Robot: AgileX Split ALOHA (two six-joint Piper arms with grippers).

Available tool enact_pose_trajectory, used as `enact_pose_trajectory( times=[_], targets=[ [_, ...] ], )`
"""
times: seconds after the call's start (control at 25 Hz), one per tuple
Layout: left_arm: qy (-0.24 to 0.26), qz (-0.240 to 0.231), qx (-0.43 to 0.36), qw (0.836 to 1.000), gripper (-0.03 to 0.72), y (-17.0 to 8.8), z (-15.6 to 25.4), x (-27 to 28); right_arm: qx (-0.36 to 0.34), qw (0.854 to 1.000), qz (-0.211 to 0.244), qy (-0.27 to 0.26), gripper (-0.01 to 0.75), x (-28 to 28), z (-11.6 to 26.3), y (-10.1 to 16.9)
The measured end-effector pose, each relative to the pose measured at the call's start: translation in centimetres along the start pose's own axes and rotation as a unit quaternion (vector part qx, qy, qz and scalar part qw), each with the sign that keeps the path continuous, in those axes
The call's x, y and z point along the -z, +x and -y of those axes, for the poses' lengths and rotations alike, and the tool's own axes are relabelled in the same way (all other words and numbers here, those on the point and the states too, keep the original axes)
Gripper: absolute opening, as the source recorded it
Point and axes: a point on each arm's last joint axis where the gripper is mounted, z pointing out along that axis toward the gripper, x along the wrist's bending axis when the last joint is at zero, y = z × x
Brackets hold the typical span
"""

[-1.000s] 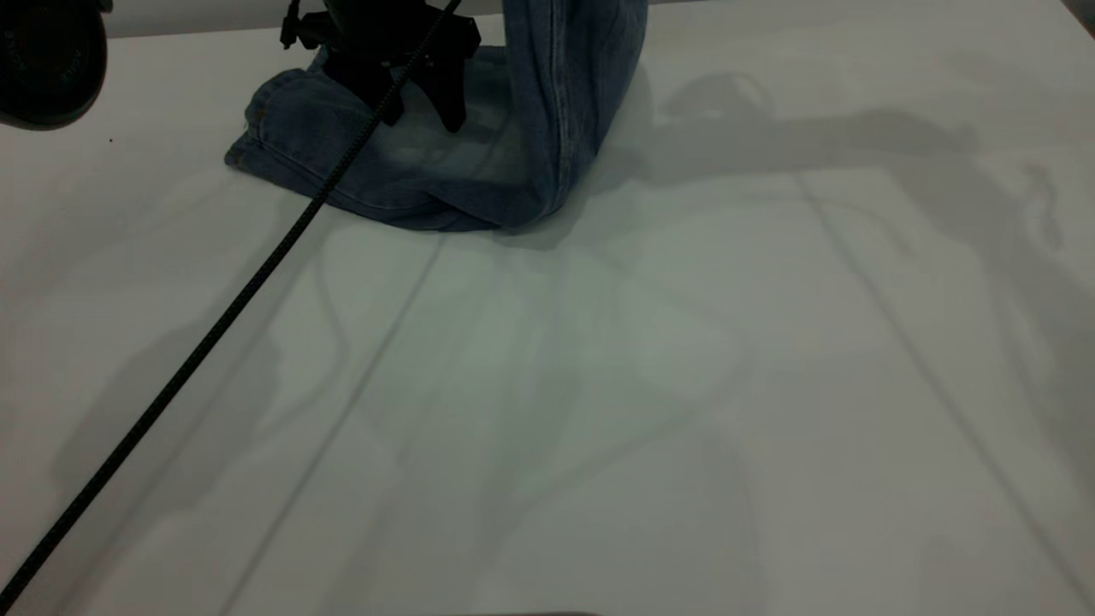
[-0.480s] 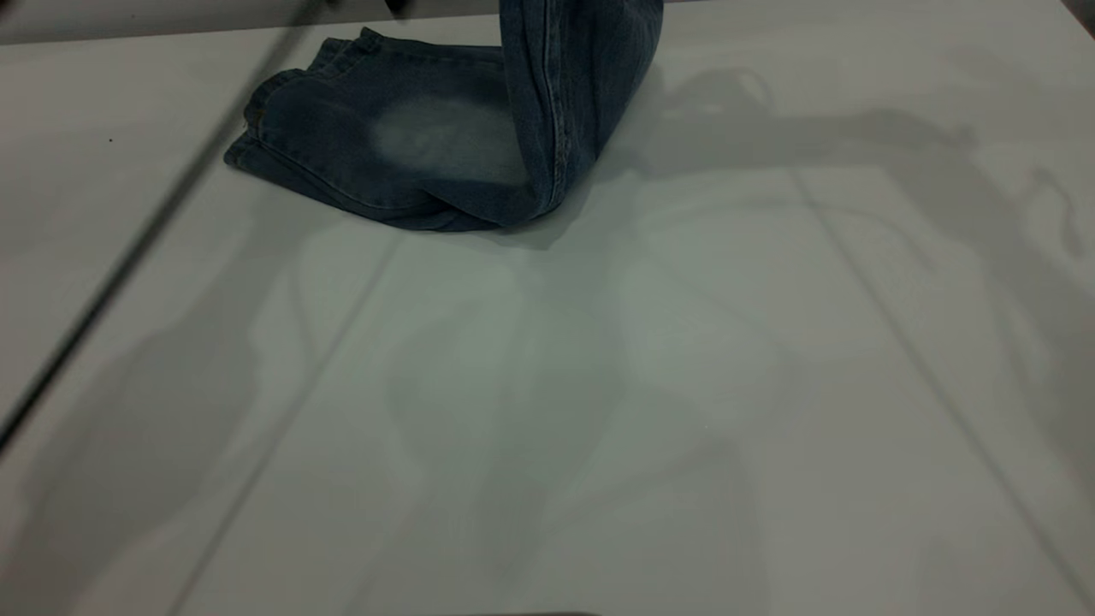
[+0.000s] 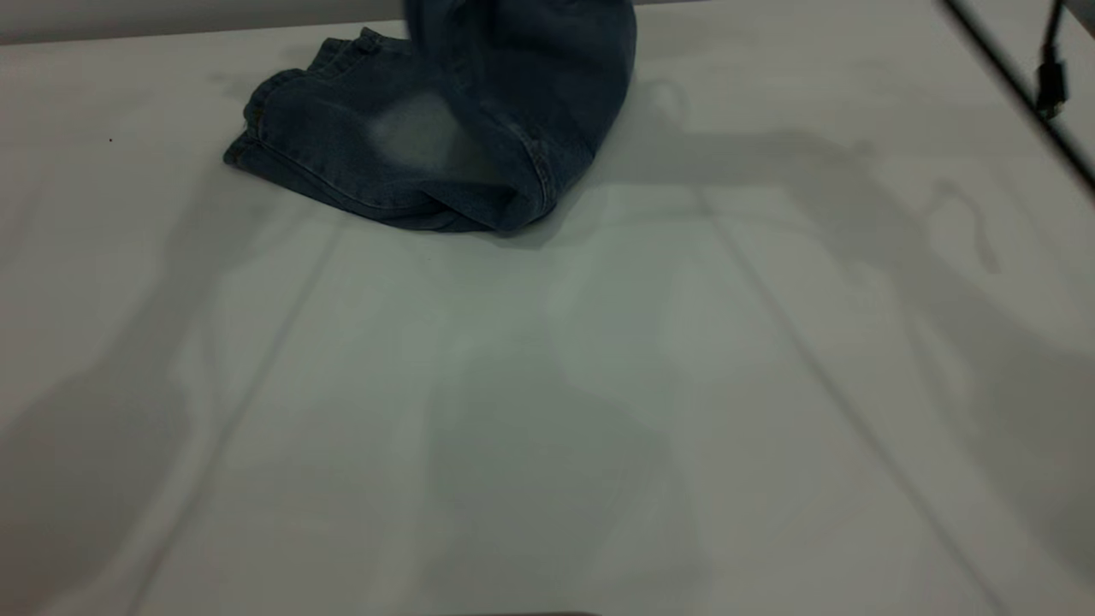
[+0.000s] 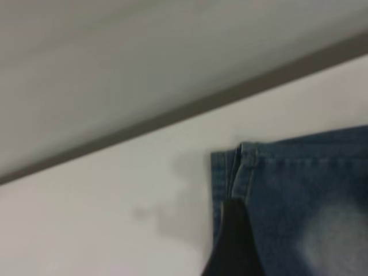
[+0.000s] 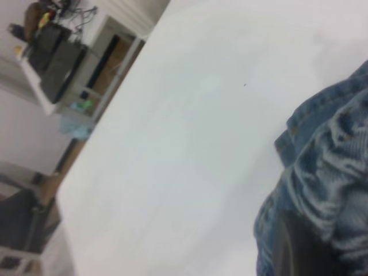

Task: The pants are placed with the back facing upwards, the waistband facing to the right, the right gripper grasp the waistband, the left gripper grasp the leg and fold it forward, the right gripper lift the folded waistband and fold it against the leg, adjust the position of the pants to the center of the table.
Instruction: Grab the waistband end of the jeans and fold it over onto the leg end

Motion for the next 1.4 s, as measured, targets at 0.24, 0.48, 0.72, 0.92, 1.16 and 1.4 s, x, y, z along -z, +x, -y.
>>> enact_pose_trajectory(
  times=[0.24, 0.48, 0.72, 0.92, 1.16, 1.4],
  targets=[
    [-0.026, -0.003, 0.0, 1.0, 0.516, 0.2, -1.1, 2.7, 0.027, 0.998, 0.045, -0.044, 0.067, -4.7, 2.1, -1.2],
    [-0.027, -0.003, 0.0, 1.0, 0.516, 0.2, -1.2, 2.9, 0.039, 0.992, 0.067, -0.097, 0.076, -7.4, 3.8, -3.0],
    [-0.027, -0.003, 0.0, 1.0, 0.516, 0.2, -1.2, 2.9, 0.043, 0.992, 0.072, -0.09, 0.176, -8.8, 5.2, -3.7],
    [-0.027, -0.003, 0.0, 1.0, 0.516, 0.2, -1.2, 2.9, 0.025, 0.994, 0.059, -0.088, 0.504, -9.1, 5.4, -3.2],
    [-0.028, -0.001, 0.001, 1.0, 0.516, 0.1, -1.2, 2.9, 0.008, 0.996, 0.046, -0.074, 0.674, -7.6, 4.5, -3.5],
    [-0.02, 0.001, 0.0, 1.0, 0.516, 0.0, -0.8, 2.0, -0.035, 0.998, 0.034, -0.027, 0.656, -1.8, 1.7, -4.5]
  ],
)
